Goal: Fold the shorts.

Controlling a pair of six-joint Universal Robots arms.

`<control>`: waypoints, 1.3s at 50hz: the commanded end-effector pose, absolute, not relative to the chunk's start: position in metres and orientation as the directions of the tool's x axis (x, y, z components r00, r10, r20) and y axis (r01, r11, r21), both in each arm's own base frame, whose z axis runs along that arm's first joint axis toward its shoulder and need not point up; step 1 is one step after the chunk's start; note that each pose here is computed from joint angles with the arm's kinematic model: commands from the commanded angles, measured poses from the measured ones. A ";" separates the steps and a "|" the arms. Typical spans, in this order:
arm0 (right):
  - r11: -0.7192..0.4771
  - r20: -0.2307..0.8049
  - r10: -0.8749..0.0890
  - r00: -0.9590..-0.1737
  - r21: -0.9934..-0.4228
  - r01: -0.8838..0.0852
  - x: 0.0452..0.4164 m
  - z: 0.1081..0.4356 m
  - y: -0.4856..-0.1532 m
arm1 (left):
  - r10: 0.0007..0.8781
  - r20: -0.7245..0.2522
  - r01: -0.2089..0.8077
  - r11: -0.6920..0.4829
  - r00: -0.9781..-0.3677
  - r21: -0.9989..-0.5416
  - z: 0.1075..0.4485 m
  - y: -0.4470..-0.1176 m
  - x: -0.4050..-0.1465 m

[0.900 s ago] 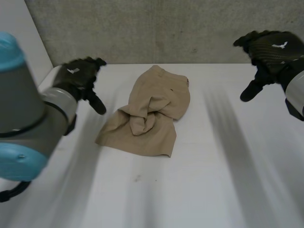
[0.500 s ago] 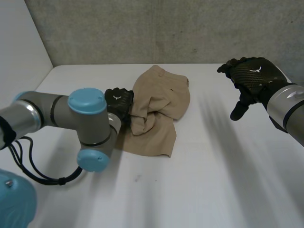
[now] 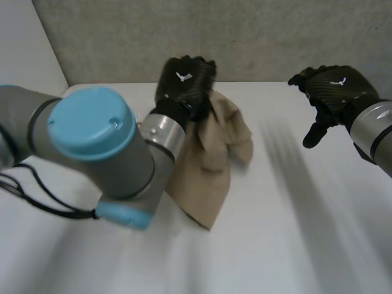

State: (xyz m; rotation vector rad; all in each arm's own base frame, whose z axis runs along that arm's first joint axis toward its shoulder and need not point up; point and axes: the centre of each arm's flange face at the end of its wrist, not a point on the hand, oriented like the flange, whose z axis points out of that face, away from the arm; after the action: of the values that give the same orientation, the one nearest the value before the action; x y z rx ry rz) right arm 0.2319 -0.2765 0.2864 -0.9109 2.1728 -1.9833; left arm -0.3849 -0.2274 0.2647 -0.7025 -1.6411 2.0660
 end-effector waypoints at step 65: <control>-0.006 0.392 -0.480 -0.785 -0.896 -0.444 0.229 0.292 -0.262 | 0.083 -0.198 0.158 -0.348 -0.977 -0.924 0.336 -0.303 -0.275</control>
State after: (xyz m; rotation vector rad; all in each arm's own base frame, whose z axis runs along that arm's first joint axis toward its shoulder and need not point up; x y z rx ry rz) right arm 0.2290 -0.2626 0.2893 -1.0218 2.2034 -1.9474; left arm -0.2932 -0.2980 0.2518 -0.6069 -2.1186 2.3071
